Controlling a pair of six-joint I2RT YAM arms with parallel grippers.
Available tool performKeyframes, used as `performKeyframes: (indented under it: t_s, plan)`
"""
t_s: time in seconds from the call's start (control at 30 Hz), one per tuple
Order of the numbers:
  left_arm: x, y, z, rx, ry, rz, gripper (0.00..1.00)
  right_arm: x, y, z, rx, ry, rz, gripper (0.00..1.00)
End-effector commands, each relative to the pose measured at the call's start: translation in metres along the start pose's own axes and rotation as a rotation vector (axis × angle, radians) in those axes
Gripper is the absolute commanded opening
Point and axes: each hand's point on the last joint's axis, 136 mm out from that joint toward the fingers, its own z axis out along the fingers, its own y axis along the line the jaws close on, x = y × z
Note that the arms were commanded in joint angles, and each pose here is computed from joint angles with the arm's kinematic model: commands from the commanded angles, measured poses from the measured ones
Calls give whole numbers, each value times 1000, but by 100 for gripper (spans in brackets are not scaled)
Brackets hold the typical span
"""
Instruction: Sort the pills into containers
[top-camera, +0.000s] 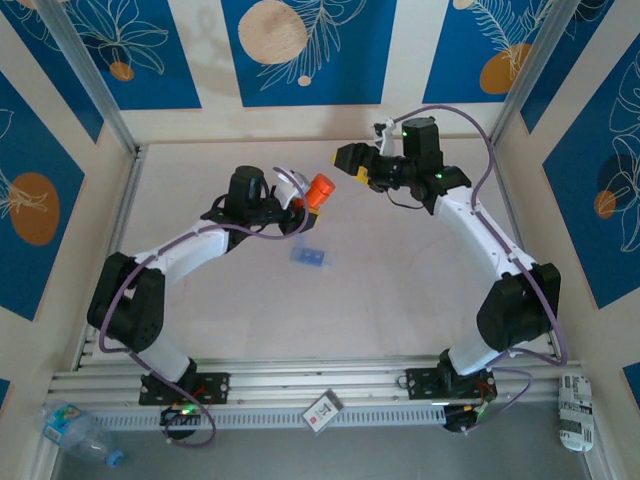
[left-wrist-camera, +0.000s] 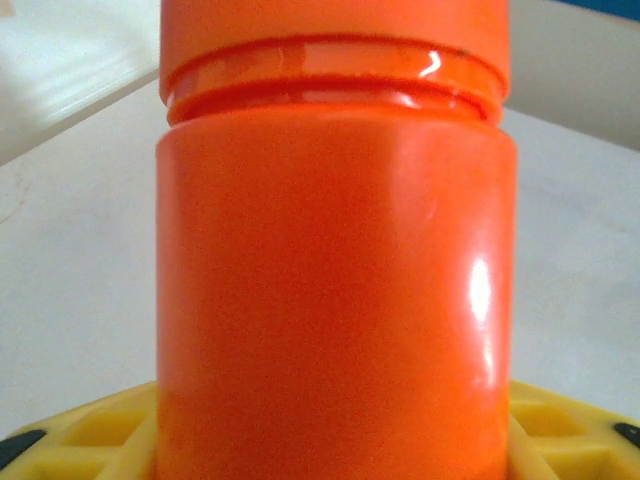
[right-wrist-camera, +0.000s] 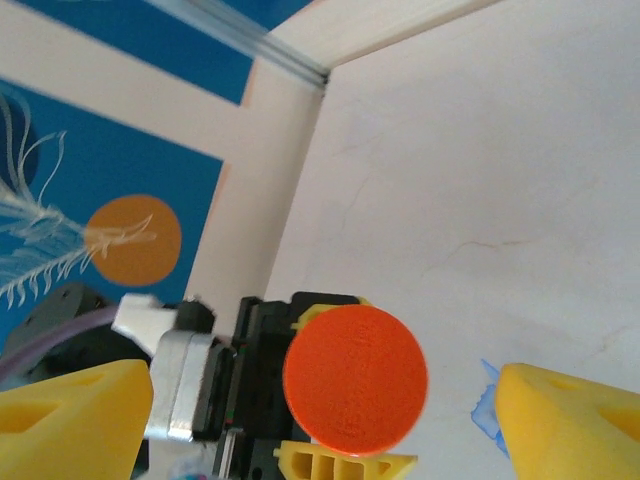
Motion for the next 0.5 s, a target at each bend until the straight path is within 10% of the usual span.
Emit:
performKeyframes:
  t_s: [0.0,0.47]
  plan:
    - [-20,7,-9,-60,-54,89,0,8,-12,7,85,-16,120,89]
    - [-17,2,-7,-41,-48,88,0,28,-6,41,103,63,109,84]
